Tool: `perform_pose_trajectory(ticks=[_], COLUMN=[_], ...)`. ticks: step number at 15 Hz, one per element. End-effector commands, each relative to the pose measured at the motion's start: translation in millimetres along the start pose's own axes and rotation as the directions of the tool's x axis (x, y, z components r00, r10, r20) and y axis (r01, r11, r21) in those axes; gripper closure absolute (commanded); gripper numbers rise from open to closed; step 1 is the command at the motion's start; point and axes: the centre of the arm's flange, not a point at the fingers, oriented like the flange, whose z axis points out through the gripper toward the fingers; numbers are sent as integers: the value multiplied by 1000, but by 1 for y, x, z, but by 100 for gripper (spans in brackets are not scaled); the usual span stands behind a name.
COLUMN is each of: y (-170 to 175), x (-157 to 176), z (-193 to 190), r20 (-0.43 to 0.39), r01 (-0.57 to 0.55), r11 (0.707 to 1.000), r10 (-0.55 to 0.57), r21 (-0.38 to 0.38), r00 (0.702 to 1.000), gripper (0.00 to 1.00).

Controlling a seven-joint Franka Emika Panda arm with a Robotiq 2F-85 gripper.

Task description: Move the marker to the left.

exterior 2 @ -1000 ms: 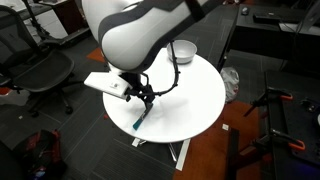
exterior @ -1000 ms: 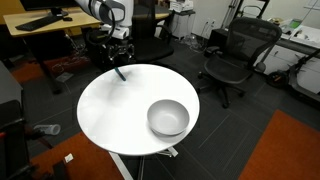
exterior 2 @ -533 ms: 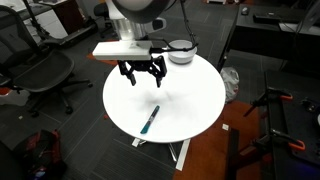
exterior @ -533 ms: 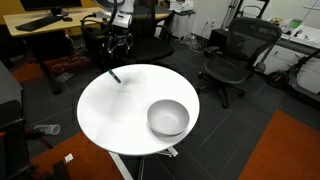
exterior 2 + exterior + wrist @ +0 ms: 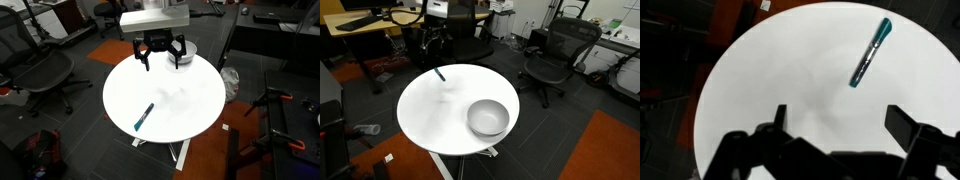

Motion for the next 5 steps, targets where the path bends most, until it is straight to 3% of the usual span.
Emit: perform_pose_trajectory(ticks=[1, 5], y=[6, 8], x=[0, 1], z=[-3, -1], r20=[8, 10], r01=[9, 10], r11=[1000, 1000], r10=[-9, -10], r21=[2, -2], r00=[1000, 1000], gripper=[0, 0])
